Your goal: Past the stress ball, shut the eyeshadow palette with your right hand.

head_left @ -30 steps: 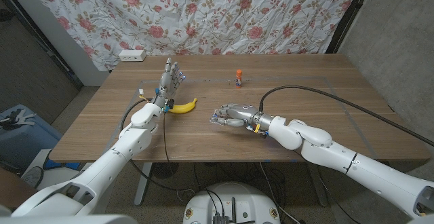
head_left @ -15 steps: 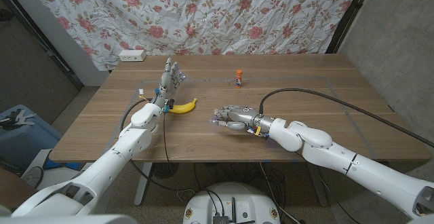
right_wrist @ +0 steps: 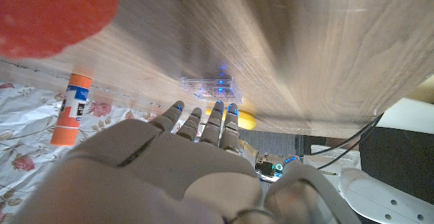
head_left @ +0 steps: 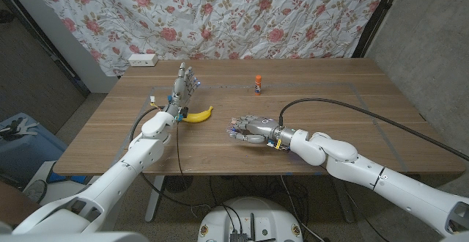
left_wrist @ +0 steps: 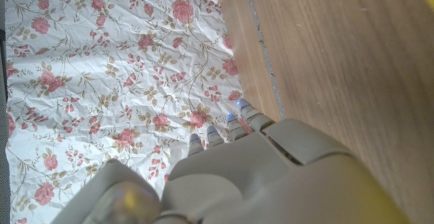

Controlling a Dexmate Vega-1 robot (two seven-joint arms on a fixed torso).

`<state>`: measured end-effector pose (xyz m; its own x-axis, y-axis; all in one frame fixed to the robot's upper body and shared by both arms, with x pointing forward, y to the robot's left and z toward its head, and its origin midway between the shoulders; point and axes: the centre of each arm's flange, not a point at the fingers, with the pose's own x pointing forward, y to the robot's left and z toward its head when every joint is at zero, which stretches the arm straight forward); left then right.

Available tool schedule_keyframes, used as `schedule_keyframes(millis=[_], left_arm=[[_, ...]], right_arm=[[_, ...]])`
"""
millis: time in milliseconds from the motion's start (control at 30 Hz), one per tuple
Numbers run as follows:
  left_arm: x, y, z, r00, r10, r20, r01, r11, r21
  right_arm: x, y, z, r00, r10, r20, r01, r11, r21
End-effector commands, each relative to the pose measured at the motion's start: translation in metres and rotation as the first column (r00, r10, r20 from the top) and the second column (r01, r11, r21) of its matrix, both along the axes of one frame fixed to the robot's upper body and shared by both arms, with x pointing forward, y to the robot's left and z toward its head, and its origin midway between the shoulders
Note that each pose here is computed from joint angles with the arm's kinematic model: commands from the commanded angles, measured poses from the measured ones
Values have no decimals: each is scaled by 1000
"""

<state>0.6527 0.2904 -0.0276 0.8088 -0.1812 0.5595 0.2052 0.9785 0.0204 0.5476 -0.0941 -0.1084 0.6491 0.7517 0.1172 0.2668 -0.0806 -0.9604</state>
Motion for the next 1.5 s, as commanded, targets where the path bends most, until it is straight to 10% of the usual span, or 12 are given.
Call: schedule_keyframes(millis=[33, 1500], left_arm=[[0, 0, 0, 1000, 1, 0, -1, 1000, 0], [0, 0, 0, 1000, 1, 0, -1, 1000, 0]], right_arm=[[3, 1, -5, 1000, -18, 14, 18, 999, -35], [2, 0, -2, 998, -25, 60, 27, 999, -29]])
